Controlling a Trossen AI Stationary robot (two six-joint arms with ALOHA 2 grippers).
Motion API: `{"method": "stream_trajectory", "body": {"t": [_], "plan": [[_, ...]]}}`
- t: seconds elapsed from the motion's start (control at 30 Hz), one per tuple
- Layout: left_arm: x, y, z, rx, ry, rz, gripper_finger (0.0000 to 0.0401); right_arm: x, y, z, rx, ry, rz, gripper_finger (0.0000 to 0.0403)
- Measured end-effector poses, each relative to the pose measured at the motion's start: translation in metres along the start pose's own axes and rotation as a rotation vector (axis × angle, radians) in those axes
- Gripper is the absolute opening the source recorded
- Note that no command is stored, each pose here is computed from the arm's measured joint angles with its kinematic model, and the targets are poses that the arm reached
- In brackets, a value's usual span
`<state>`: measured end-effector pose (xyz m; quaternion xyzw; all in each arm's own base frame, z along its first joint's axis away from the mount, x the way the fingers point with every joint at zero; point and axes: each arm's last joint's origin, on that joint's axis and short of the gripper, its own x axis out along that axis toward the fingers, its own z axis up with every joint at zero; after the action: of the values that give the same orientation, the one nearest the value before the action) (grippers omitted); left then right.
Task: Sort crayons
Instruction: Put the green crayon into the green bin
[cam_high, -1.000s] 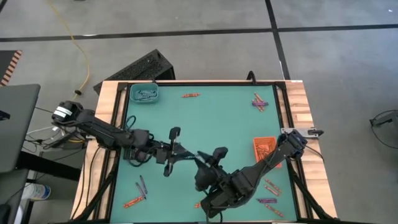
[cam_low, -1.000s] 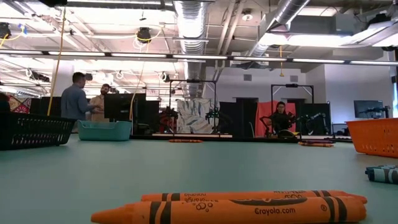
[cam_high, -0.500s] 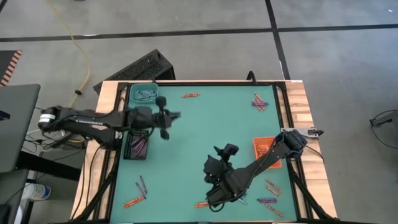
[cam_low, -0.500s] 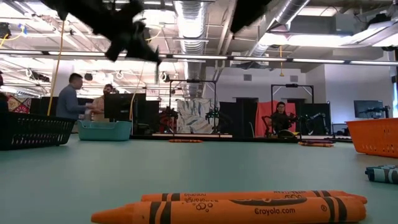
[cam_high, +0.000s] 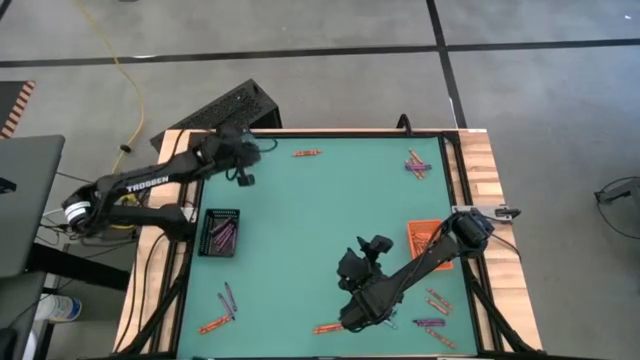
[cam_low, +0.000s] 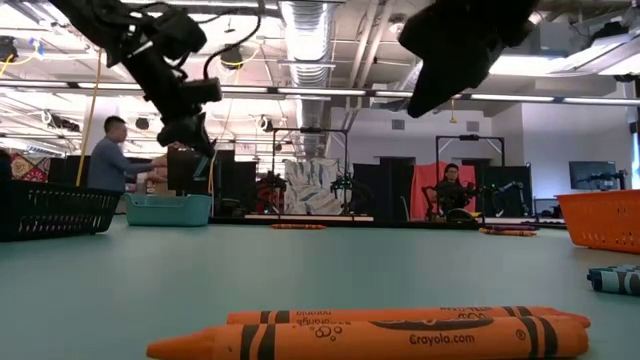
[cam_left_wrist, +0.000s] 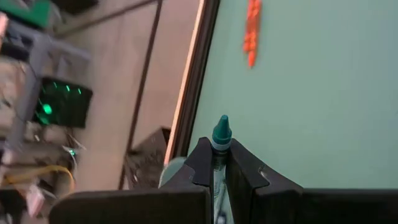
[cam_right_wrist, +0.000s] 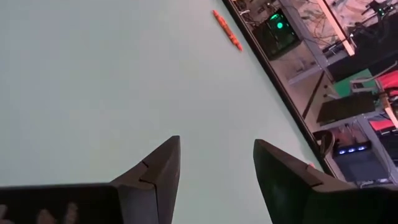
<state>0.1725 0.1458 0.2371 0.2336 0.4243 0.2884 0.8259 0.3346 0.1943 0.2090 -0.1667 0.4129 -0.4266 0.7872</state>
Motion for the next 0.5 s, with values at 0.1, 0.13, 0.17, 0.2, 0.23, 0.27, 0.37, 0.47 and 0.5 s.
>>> {"method": "stream_trajectory", "body": {"t": [0.1, 0.13, 0.17, 0.2, 0.23, 0.27, 0.37, 0.47, 0.5], "plan": [[0.009, 0.015, -0.009, -0.042, 0.053, -0.008, 0.0000, 0.002, 0.001, -0.004, 0.010, 0.004, -0.010, 0.0203], [0.013, 0.019, -0.012, -0.050, 0.082, -0.014, 0.0000, 0.003, 0.001, -0.006, 0.010, 0.005, -0.013, 0.0203], [0.016, 0.022, -0.016, -0.054, 0.119, -0.024, 0.0000, 0.004, 0.002, -0.007, 0.011, 0.006, -0.014, 0.0203], [0.020, 0.025, -0.019, -0.055, 0.157, -0.037, 0.0000, 0.005, 0.002, -0.008, 0.011, 0.006, -0.015, 0.0203], [0.024, 0.028, -0.022, -0.056, 0.193, -0.054, 0.0000, 0.005, 0.002, -0.008, 0.015, 0.006, -0.016, 0.0203], [0.027, 0.030, -0.024, -0.054, 0.230, -0.076, 0.0000, 0.005, 0.002, -0.008, 0.021, 0.007, -0.016, 0.0203], [0.038, 0.033, -0.032, -0.042, 0.323, -0.132, 0.0000, 0.004, 0.003, -0.010, 0.025, 0.005, -0.016, 0.0203], [0.047, 0.032, -0.035, -0.026, 0.370, -0.157, 0.0000, 0.002, 0.004, -0.011, 0.024, 0.001, -0.011, 0.0203], [0.049, 0.032, -0.036, -0.019, 0.382, -0.153, 0.0001, 0.001, 0.004, -0.012, 0.023, 0.001, -0.010, 0.0203]]}}
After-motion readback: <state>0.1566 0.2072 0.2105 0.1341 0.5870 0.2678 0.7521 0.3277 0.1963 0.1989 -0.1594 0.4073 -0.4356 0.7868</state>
